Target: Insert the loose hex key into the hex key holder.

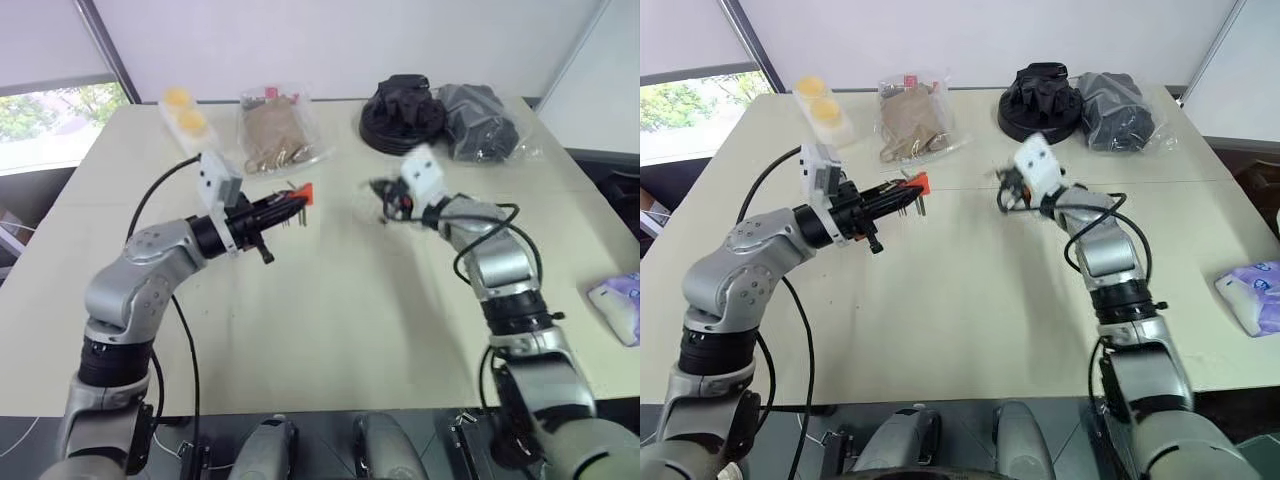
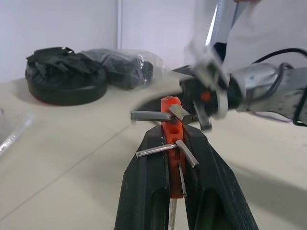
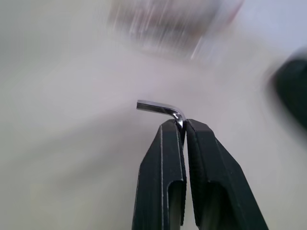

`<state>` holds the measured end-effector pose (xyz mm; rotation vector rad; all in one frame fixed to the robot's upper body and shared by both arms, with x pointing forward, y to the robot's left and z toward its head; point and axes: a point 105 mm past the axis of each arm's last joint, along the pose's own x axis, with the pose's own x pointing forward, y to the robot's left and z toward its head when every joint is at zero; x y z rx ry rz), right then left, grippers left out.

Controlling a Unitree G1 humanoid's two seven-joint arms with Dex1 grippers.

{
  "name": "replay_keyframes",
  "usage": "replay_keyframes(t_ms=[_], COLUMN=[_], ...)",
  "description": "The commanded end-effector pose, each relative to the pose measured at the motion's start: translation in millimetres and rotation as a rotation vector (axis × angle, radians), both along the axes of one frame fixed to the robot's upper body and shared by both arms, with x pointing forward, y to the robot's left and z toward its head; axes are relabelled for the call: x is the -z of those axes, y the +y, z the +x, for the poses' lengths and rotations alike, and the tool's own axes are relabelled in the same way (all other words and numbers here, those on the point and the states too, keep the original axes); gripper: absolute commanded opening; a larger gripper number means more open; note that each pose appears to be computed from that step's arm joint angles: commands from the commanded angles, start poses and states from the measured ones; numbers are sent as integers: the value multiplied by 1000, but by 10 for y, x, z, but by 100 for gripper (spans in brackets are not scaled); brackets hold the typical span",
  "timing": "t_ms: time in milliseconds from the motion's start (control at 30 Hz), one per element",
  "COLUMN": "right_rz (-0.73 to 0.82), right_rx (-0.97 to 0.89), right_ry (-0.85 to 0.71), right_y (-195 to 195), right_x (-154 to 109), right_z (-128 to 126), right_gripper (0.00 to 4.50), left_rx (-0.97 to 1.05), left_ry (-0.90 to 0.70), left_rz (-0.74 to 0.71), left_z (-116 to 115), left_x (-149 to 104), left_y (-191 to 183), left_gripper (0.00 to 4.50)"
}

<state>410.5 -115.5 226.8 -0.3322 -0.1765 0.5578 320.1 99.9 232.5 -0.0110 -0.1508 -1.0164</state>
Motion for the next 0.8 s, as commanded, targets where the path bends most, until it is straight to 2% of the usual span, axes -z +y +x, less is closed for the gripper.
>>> replay_keyframes(t_ms=[33,200,333,500,800], right_rz=[236,455,533,552,503], right_rx=[-52,-210,-269,-301,-346], right_ry=[-185,-238,-275,-324,-339], right_y=[83,369,593,754,910], right_x=[-529,-740,-823,-859,-771], right_z=[-172,-405,-525,-626,-725], right_gripper=[3,3,3,3,3], left_rx=[-17,-21,-24,-20,-17], left_ry=[-49,-55,-59,-64,-76], left_rz=[-37,-41,-46,-51,-59], left_z=[21,70,90,98,116], left_x=[-170,-186,-193,-226,-273], left_y=[58,52,31,17,-21], left_gripper=[0,0,0,0,0])
